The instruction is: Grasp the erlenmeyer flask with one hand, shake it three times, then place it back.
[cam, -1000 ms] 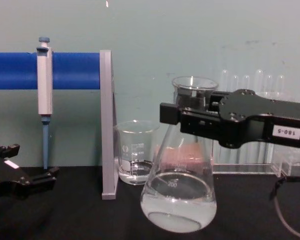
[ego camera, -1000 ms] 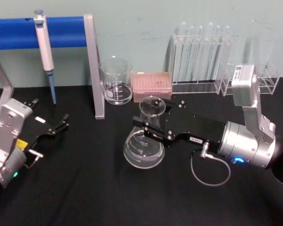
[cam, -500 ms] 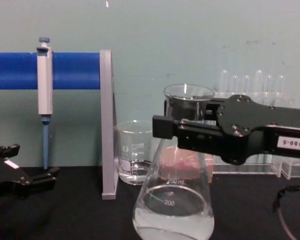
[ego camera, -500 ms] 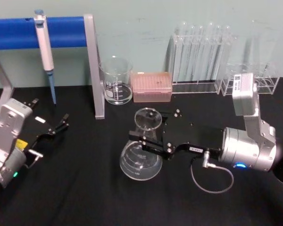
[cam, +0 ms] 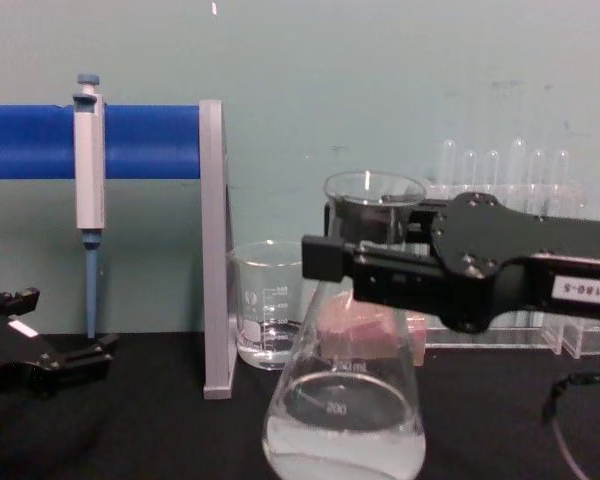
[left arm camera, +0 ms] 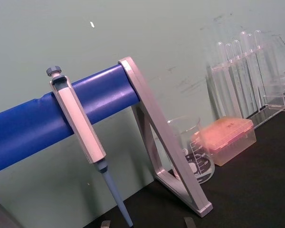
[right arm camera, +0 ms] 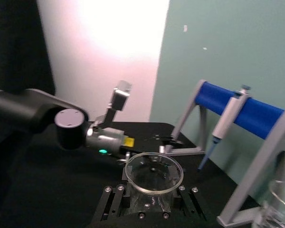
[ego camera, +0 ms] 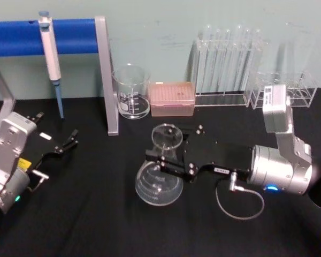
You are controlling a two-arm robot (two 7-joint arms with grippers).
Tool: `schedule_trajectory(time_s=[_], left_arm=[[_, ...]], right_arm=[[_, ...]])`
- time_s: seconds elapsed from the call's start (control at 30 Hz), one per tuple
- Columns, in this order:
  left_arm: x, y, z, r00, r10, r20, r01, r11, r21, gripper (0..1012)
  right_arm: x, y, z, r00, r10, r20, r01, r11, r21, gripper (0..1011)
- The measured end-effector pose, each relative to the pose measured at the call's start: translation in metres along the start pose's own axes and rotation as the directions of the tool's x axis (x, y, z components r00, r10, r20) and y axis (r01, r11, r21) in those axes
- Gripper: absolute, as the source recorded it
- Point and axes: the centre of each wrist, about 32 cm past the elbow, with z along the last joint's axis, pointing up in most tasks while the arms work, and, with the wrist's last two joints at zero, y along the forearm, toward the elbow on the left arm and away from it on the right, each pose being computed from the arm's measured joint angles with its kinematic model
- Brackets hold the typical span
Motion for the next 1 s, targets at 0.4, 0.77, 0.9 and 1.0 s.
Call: schedule_trajectory(time_s=[0.4,0.77,0.9,1.0], left_arm=[[0.0000,0.0000,0.0000,1.0000,0.000,0.000,0.000,1.0000,0.000,1001],[0.0000,0.0000,0.0000,1.0000,0.000,0.000,0.000,1.0000,0.000,1001],[0.0000,0.0000,0.0000,1.0000,0.000,0.000,0.000,1.0000,0.000,1001],[0.0000,0.0000,0.0000,1.0000,0.000,0.000,0.000,1.0000,0.000,1001]], right_arm=[[0.0014,0.0025,-0.0007,0.976,-0.215,-0.029,0.215,0.977,0.001,451],[0.0020,0.0062,-0.0014,0.873,-0.486,-0.040,0.486,0.874,-0.016,451],[0.0028,0.0088,-0.0015,0.819,-0.572,-0.035,0.572,0.820,-0.027,451],[0.0031,0.0102,-0.0018,0.792,-0.610,-0.034,0.609,0.793,-0.034,451]])
